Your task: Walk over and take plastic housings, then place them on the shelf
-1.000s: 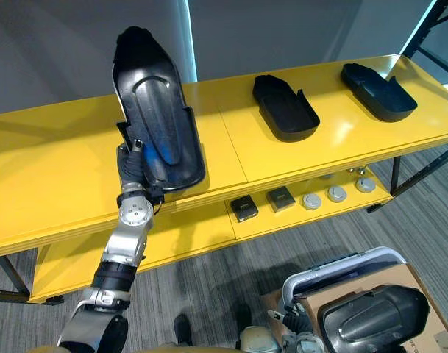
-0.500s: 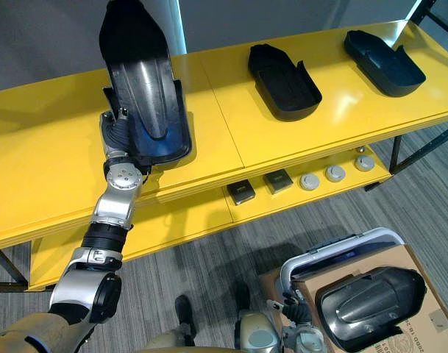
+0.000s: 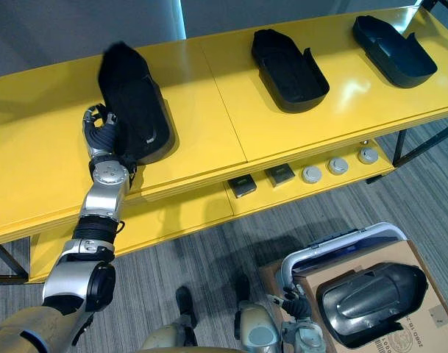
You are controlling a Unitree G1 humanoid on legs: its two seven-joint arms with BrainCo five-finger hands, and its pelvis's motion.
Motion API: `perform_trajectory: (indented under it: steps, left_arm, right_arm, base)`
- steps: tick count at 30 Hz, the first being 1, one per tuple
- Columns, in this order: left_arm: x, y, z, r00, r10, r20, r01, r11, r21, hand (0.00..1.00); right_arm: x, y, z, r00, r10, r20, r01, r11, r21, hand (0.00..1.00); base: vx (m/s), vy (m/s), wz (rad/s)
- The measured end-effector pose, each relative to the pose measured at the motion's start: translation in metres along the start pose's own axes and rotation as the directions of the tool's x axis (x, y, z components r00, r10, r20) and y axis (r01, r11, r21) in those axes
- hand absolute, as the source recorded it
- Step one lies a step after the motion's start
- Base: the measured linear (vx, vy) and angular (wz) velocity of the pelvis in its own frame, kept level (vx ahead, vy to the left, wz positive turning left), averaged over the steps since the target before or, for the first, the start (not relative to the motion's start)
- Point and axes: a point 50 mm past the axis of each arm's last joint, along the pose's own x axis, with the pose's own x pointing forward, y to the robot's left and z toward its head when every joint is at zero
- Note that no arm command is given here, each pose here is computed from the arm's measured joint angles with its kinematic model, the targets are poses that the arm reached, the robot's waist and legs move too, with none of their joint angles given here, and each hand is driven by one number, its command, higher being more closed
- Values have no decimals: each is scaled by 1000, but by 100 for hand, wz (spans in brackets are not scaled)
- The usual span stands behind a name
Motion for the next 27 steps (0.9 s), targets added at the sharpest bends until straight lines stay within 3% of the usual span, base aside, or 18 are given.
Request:
perform_trajectory:
  steps: [10, 17, 18, 23, 27]
  left_arm:
    - [-4, 3, 25, 995, 50, 86, -42, 995, -93, 0]
    - [-63, -2, 61, 936, 16, 351, 71, 969, -235, 0]
    - [-78, -3, 60, 924, 6, 382, 89, 969, -230, 100]
    - [-124, -14, 36, 895, -142, 423, 198, 976, -92, 100]
    - [-150, -24, 14, 853, -317, 414, 322, 945, 60, 100]
  right_arm:
    - [1, 0, 2, 1000, 0, 5, 0, 1000, 0, 0]
    - [1, 0, -4, 1000, -3, -19, 3, 1000, 1, 0]
    - [0, 0, -4, 1000, -4, -18, 4, 1000, 4, 0]
    - [0, -2, -10, 999, -11, -38, 12, 1000, 20, 0]
    - [0, -3, -11, 999, -13, -42, 14, 1000, 21, 0]
  base:
    - [8, 3, -1]
    - [21, 2, 8]
    - [35, 1, 3]
    - [21, 0, 3]
    - [7, 3, 6]
